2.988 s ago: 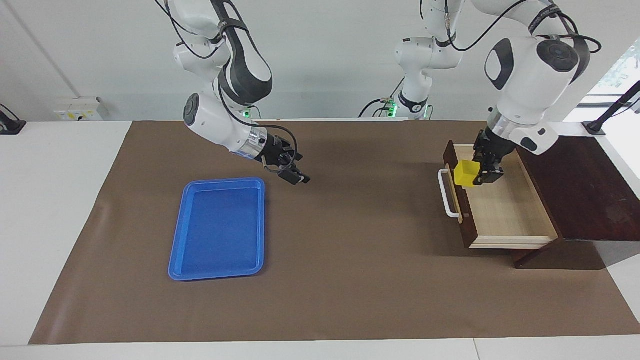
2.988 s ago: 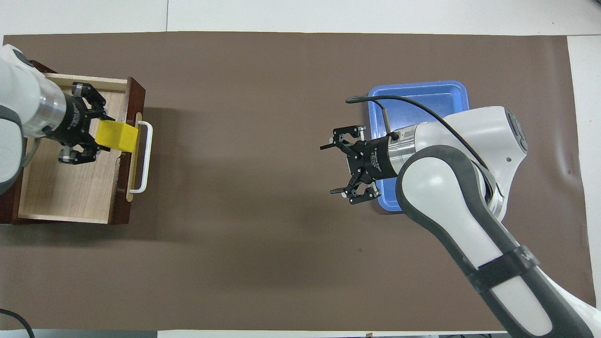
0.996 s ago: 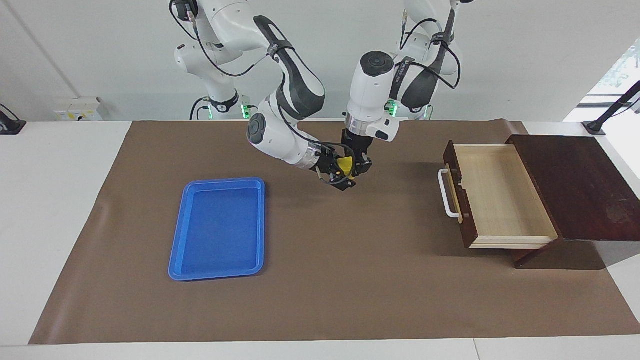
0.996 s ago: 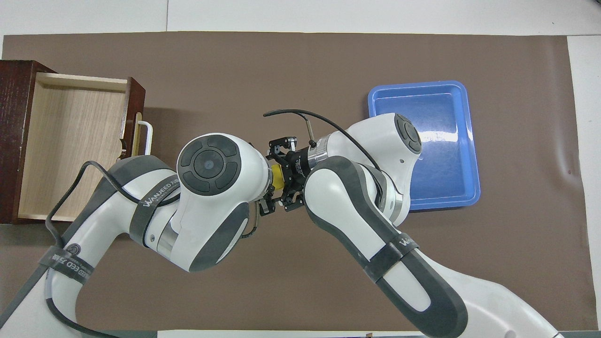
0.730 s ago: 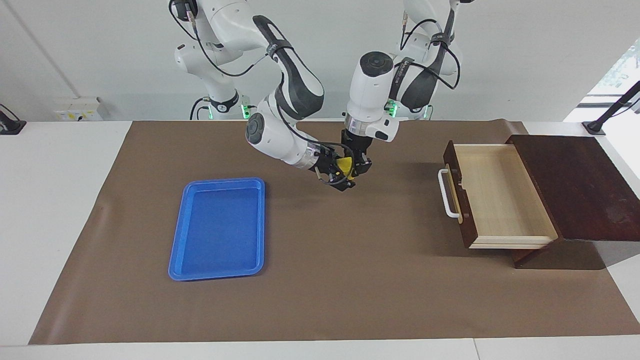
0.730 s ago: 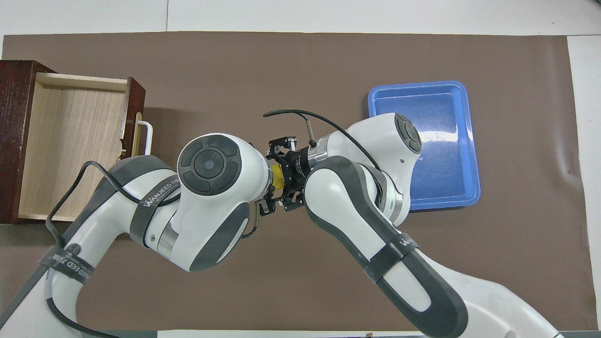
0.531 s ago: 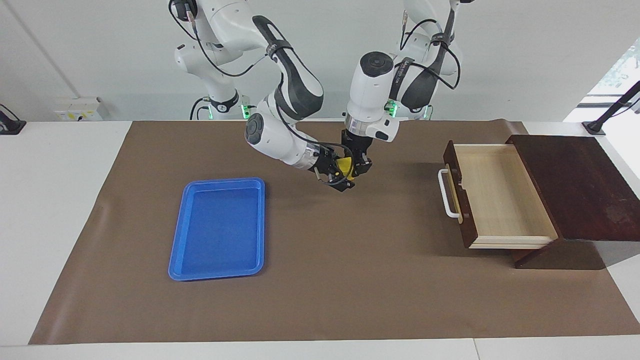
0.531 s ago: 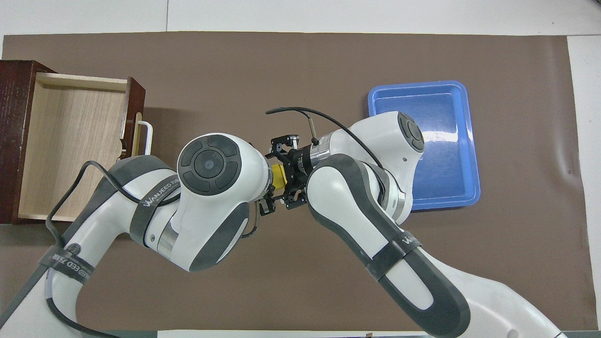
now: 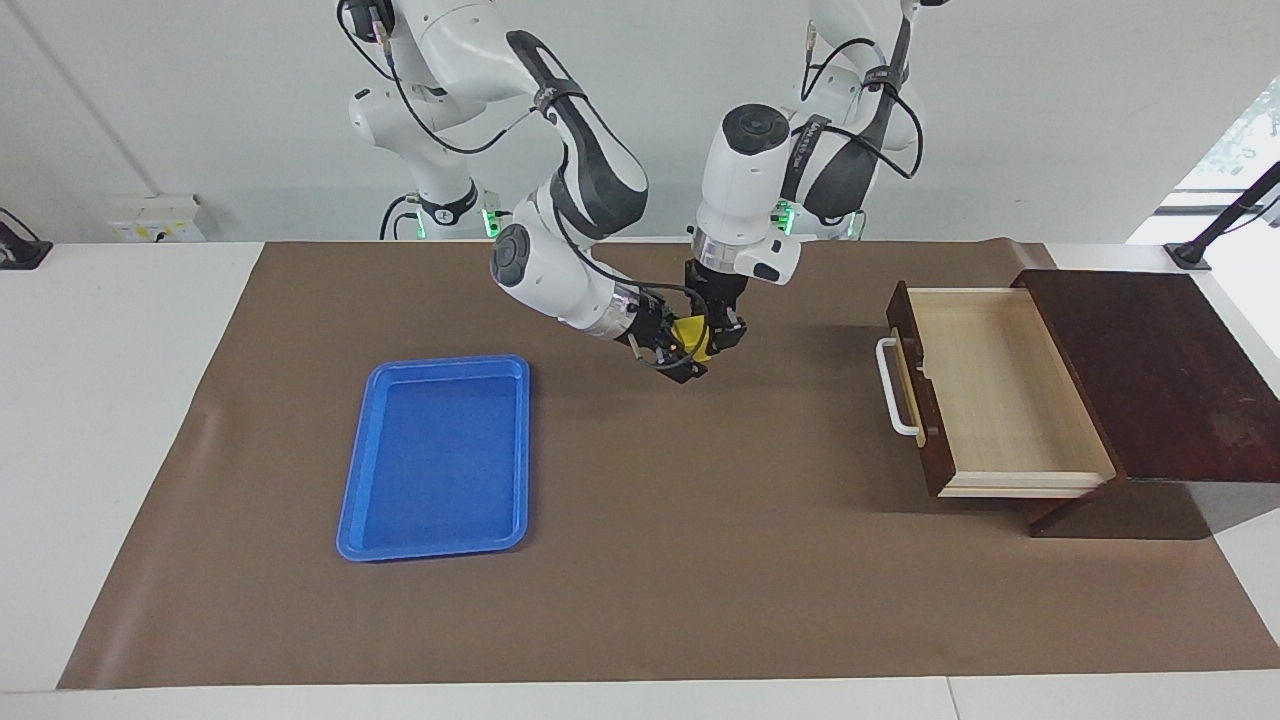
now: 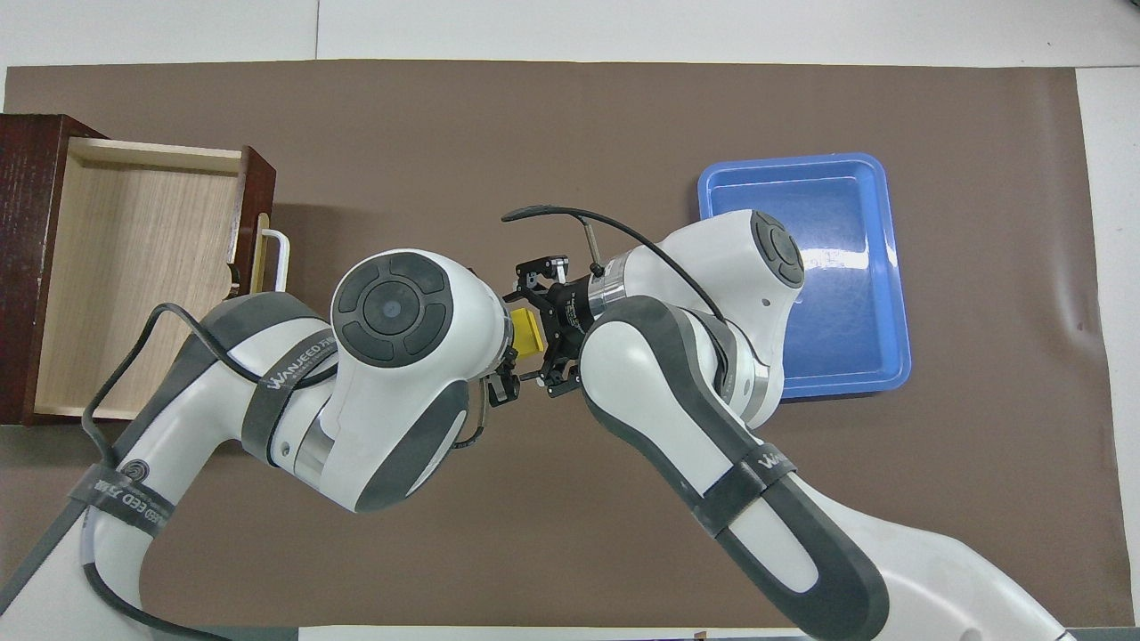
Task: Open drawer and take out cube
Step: 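Grasp the yellow cube with the right gripper from the left gripper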
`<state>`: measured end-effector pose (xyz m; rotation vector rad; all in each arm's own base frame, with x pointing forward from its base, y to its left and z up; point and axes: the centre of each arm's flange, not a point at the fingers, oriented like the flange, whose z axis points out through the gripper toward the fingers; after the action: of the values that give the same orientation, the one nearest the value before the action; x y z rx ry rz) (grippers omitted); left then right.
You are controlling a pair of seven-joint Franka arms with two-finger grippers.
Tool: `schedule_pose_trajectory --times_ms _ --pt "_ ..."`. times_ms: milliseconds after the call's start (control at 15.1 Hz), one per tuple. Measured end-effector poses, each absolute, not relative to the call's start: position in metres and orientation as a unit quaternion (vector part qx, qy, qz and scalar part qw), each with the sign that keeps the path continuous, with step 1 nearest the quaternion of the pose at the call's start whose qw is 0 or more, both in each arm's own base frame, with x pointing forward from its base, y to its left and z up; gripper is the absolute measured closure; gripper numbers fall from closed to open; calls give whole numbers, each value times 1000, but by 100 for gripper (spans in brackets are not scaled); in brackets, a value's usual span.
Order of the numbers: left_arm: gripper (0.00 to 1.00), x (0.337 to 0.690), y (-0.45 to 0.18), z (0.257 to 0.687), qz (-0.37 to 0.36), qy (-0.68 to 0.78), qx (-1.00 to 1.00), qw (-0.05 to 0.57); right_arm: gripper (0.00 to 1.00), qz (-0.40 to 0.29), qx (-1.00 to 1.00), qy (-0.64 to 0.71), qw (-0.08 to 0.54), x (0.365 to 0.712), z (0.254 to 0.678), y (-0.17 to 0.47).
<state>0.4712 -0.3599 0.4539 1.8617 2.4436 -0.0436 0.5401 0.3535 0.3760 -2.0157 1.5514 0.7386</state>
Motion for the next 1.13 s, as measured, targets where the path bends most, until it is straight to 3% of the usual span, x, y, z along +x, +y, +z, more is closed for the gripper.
schedule_pose_trajectory --times_ms 398,664,1129 --pt "45 472 -359 454 -13 795 605 35 3 270 -738 568 244 540 377 354" --pt "45 470 -360 454 -12 794 607 32 44 271 -738 568 245 542 380 352" --pt "45 471 -361 458 -12 794 607 37 44 274 -738 566 247 545 384 349"
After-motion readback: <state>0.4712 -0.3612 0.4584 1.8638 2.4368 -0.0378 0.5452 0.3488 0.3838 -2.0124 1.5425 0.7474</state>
